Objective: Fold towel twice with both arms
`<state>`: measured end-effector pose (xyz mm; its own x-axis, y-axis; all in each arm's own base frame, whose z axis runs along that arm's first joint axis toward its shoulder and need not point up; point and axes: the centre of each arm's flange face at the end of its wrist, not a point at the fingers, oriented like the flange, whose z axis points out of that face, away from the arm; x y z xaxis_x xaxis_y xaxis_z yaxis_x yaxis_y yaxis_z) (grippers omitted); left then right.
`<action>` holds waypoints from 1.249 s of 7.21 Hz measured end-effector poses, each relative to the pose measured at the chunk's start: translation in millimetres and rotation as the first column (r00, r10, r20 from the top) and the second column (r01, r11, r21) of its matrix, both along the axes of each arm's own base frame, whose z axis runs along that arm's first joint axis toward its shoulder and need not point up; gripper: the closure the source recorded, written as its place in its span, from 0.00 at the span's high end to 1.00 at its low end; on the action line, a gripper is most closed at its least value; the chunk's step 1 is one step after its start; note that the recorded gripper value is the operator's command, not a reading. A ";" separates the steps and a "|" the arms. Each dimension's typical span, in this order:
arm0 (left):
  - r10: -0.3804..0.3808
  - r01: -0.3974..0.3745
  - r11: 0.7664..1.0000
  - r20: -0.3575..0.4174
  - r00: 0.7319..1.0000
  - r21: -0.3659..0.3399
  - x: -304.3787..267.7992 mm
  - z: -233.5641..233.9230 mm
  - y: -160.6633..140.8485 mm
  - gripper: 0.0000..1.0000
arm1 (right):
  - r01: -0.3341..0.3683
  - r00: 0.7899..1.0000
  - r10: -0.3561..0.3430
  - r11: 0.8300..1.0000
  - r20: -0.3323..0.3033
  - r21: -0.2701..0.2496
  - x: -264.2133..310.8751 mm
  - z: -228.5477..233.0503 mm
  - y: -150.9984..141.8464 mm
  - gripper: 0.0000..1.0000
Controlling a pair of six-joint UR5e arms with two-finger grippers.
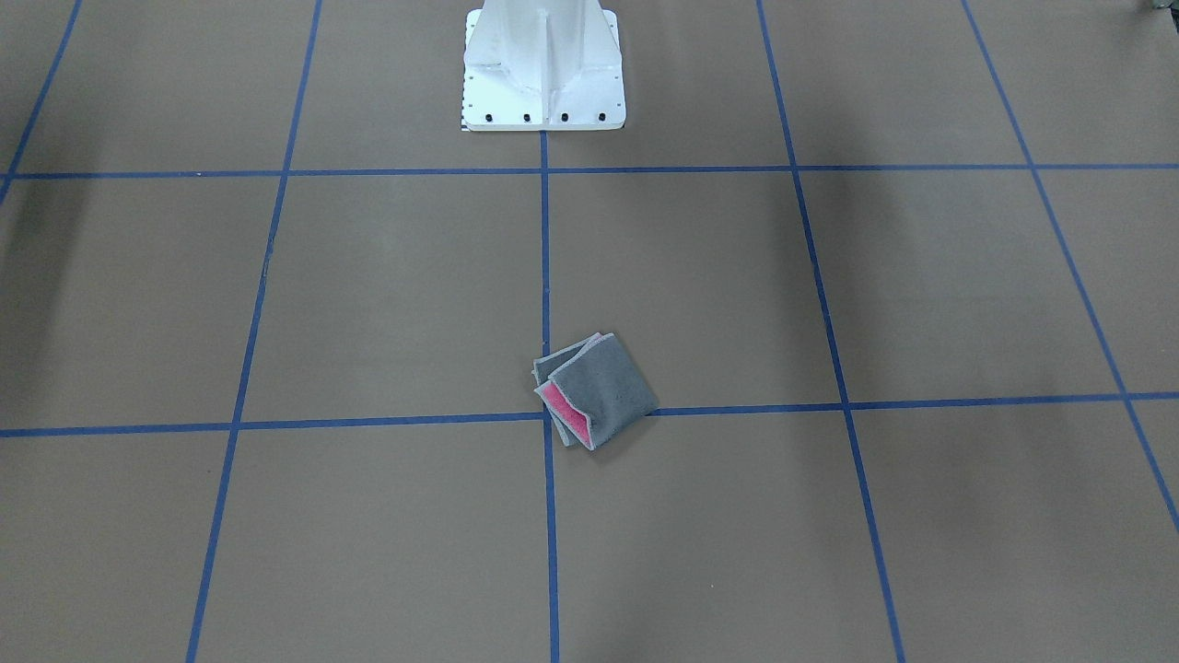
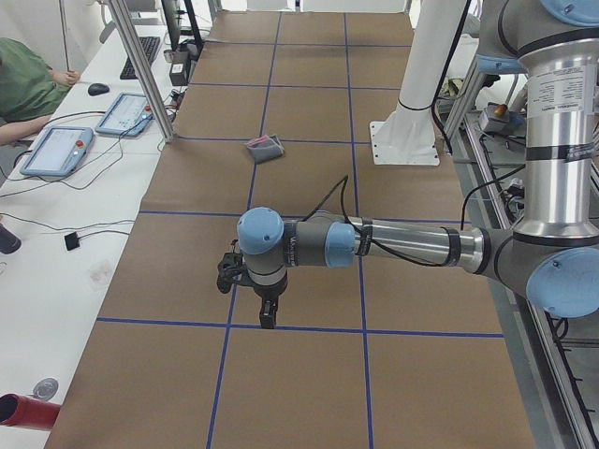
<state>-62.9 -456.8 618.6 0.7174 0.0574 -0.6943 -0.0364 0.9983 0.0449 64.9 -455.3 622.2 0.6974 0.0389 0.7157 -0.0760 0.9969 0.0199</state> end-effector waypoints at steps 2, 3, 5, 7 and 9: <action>0.002 -0.002 1.000 -0.002 1.000 -0.006 0.0 4.1 2.7 1.00 | -0.001 1.000 0.001 1.000 0.003 -0.001 -0.2 0.6 0.0 1.00; 0.003 -0.003 1.000 -0.003 1.000 -0.008 0.1 6.0 3.8 1.00 | -0.001 1.000 0.001 1.000 0.004 -0.001 -0.3 0.9 -0.1 1.00; 0.003 -0.003 1.000 -0.003 1.000 -0.013 0.3 8.3 4.0 1.00 | -0.001 1.000 0.001 1.000 0.004 -0.001 -0.3 1.1 -0.7 1.00; 0.003 -0.003 1.000 -0.003 1.000 -0.013 0.3 8.5 3.5 1.00 | -0.001 1.000 0.001 1.000 0.003 -0.001 -0.3 0.8 -1.2 1.00; 0.003 -0.003 1.000 -0.003 1.000 -0.013 0.3 8.5 3.1 1.00 | -0.001 1.000 0.001 1.000 0.003 -0.001 -0.3 1.1 -1.3 1.00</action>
<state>-62.6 -453.8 627.2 0.7150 0.0509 -0.6973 -0.0398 0.9987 0.0321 64.6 -456.6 623.3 0.6949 0.0403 0.7180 -0.0768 0.9969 0.0184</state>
